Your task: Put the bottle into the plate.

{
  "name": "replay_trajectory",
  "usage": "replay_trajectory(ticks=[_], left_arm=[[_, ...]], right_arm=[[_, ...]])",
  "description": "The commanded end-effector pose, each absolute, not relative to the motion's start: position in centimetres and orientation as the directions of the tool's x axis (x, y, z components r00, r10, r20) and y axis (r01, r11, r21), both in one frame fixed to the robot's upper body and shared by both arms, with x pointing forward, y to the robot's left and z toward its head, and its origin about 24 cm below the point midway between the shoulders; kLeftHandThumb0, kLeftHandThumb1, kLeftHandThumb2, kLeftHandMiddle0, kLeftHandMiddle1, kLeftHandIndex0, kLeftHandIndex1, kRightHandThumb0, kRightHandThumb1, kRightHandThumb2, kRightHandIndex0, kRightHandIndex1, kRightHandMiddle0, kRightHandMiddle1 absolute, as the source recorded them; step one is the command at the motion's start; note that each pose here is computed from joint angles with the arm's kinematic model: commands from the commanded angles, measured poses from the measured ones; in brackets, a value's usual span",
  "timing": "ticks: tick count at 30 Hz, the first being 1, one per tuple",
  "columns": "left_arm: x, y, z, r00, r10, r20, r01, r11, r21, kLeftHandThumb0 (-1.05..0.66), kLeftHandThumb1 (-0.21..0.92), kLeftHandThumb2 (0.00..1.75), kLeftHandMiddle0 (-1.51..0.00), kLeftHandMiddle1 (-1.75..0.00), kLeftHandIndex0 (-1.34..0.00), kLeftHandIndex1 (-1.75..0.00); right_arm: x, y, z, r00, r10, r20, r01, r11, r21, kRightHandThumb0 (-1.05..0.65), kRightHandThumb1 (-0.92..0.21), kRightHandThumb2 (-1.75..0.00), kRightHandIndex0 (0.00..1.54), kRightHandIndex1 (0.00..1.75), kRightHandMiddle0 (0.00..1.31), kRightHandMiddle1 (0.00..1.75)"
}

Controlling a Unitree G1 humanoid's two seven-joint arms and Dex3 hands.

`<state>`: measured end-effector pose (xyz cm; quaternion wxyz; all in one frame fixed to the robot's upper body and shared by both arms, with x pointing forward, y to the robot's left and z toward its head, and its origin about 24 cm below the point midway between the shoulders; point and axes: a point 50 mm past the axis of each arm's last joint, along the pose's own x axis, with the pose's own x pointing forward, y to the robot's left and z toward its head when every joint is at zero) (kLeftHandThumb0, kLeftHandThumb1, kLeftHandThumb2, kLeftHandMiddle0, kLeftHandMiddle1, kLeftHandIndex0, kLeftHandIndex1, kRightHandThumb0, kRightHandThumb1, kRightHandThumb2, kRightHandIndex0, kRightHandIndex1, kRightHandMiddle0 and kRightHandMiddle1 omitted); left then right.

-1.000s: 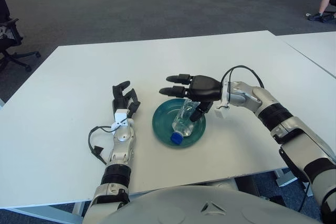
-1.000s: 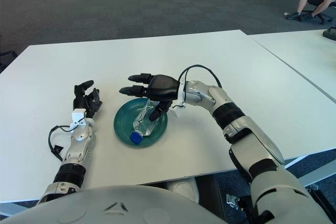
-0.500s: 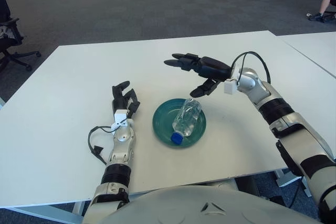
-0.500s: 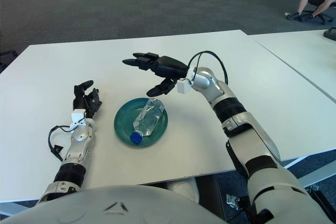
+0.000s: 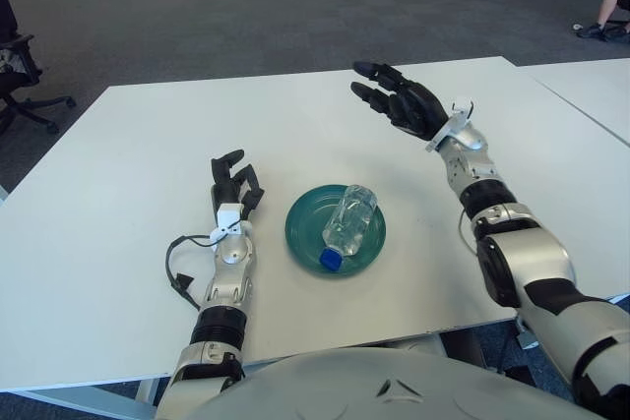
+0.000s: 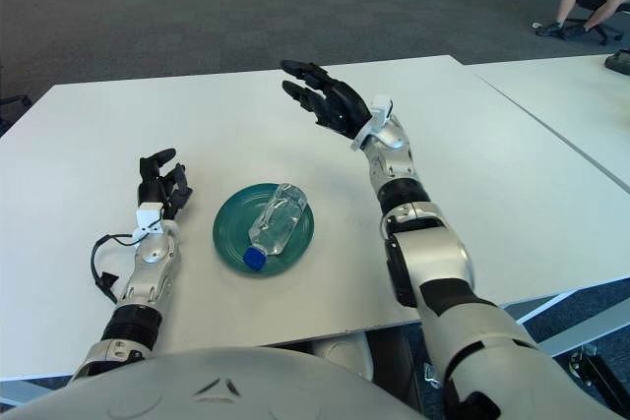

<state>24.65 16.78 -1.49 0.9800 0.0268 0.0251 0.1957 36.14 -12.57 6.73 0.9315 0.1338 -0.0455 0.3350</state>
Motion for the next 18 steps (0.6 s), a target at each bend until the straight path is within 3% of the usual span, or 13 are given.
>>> replay_trajectory(ticks=[1,10,18], left_arm=[[24.8,17.0,-1.1,0.923,0.384,-0.024,-0.381,0.921,0.074,-0.58,0.92,0.76,-0.44,-0.56,-0.15,-1.10],[24.6,17.0,-1.1,0.922,0.386,-0.012,-0.384,0.919,0.084,-0.59,0.92,0.76,-0.45,-0.56,-0.16,-1.11],[24.5,17.1,-1.0,0.920,0.391,-0.003,-0.389,0.916,0.096,-0.59,0.92,0.77,-0.45,-0.56,-0.15,-1.11]], right_arm=[[35.2,-12.7,4.1,0.852,0.510,0.123,-0.518,0.783,0.343,-0.86,-0.92,-0.69,0.24,0.06,0.00,0.68],[32.7,-12.1,0.1,0.955,0.298,0.008,-0.271,0.857,0.437,-0.74,-0.92,-0.72,0.38,0.11,0.00,0.91],[30.9,-11.2,-1.9,0.981,0.182,-0.068,-0.125,0.859,0.496,-0.65,-0.92,-0.58,0.50,0.20,0.01,1.03]])
